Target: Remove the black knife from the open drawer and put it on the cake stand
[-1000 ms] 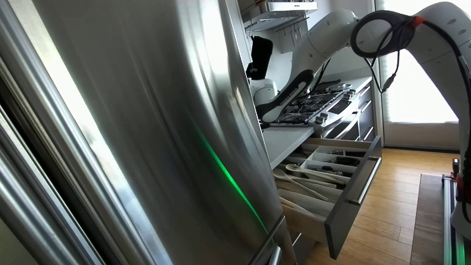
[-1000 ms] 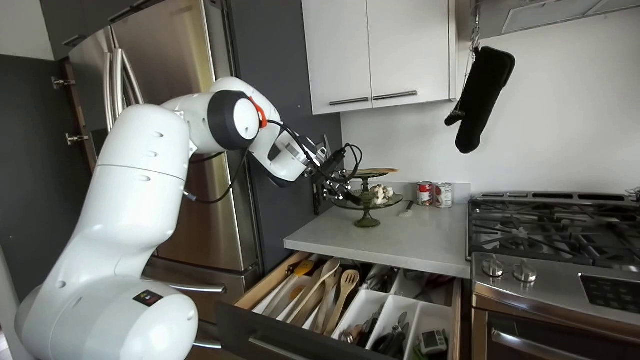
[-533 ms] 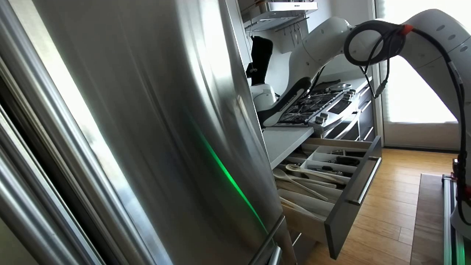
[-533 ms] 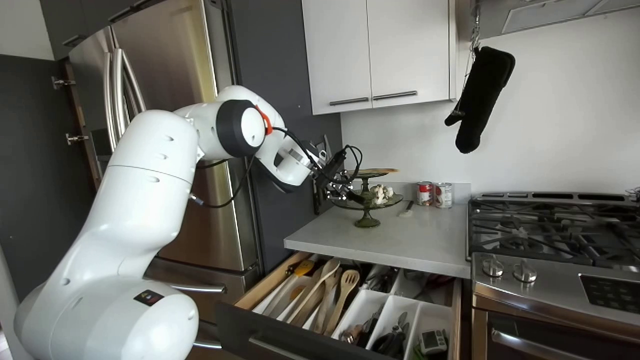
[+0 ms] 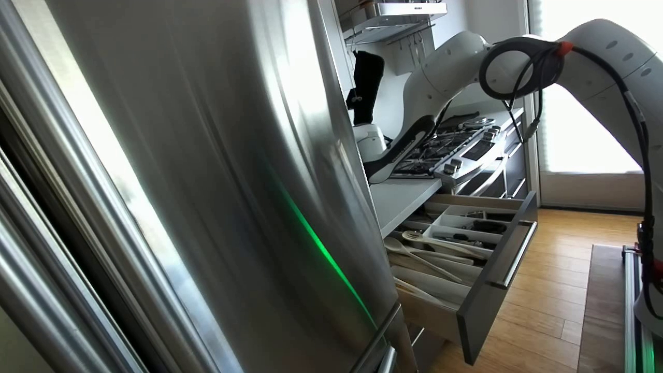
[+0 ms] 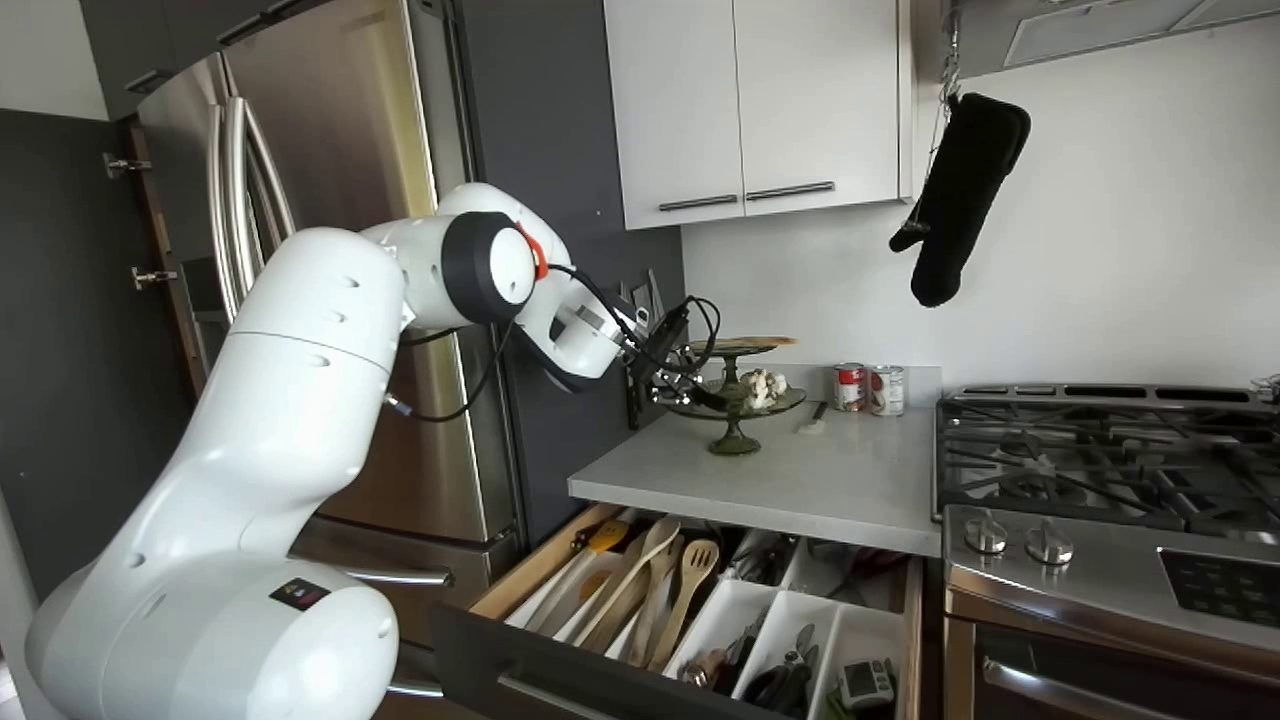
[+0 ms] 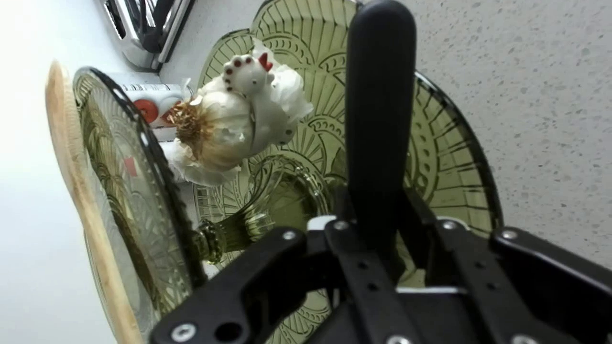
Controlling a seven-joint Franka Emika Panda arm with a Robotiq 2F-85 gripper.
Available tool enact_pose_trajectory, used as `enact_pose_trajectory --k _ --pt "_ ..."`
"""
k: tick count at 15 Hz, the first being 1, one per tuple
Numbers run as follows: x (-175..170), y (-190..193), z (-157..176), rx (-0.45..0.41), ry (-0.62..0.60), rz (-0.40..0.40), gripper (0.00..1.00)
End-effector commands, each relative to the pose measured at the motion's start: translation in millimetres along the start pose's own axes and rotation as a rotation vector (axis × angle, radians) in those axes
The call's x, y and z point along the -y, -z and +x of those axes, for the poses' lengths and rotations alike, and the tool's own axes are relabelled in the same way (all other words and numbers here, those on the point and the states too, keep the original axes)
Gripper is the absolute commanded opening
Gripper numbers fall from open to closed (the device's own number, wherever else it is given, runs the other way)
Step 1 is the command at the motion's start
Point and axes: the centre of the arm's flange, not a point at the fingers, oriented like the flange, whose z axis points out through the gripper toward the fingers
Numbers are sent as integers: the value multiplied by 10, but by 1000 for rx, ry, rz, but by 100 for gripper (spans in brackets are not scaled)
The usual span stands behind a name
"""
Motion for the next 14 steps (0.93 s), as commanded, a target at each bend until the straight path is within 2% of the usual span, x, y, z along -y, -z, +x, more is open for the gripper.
enact_pose_trajectory --k 1,7,8,9,11,14 --pt "19 -71 56 -18 22 -19 7" --pt "36 -83 62 -31 39 -10 8" --pt "33 -84 63 -32 41 -12 17" --pt "31 -85 62 -32 41 -11 22" --pt "26 -87 58 -32 41 -11 26" --pt "19 -86 53 -33 41 -10 28"
